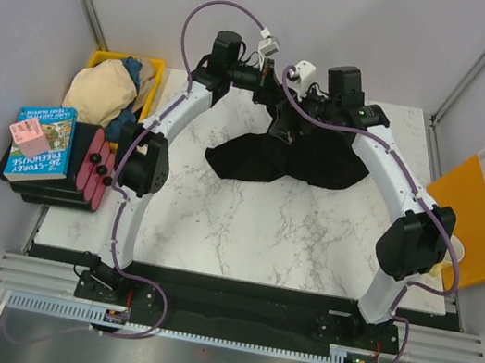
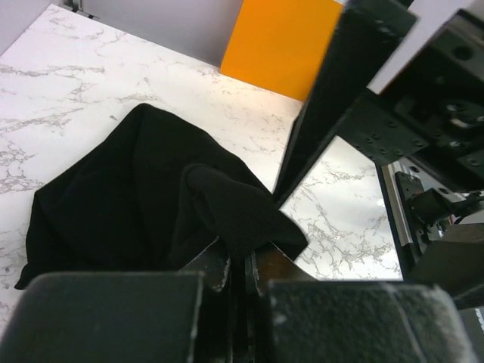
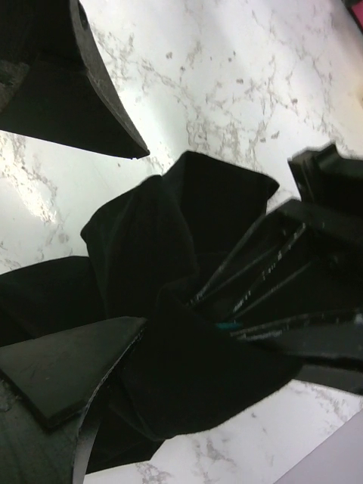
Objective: Fold and stack the t-shirts
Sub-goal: Flatten out the tshirt
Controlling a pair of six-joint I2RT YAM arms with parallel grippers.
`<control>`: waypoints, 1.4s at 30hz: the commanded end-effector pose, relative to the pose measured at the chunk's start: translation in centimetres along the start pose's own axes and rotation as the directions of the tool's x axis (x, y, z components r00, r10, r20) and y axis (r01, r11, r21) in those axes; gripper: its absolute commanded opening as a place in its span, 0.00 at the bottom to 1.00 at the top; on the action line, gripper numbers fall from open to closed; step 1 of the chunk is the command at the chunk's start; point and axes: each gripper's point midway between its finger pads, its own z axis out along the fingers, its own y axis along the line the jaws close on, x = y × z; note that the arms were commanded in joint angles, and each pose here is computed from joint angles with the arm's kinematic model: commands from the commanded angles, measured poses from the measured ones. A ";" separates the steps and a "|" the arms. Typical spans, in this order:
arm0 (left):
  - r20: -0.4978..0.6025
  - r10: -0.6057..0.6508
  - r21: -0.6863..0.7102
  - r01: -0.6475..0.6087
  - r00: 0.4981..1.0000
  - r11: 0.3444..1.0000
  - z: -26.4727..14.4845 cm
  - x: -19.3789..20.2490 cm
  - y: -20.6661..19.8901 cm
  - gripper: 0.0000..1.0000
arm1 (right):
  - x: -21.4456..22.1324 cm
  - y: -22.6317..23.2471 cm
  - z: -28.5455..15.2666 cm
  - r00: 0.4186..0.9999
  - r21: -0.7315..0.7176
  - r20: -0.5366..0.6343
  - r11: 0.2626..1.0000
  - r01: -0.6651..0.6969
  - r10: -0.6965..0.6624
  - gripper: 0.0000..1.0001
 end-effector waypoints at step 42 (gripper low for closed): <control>0.028 0.065 -0.058 -0.063 0.997 0.996 -3.3 -0.2 1.7 0.62 | -0.8 -7.6 -0.1 0.971 0.384 -0.129 0.893 0.237 -0.202 0.00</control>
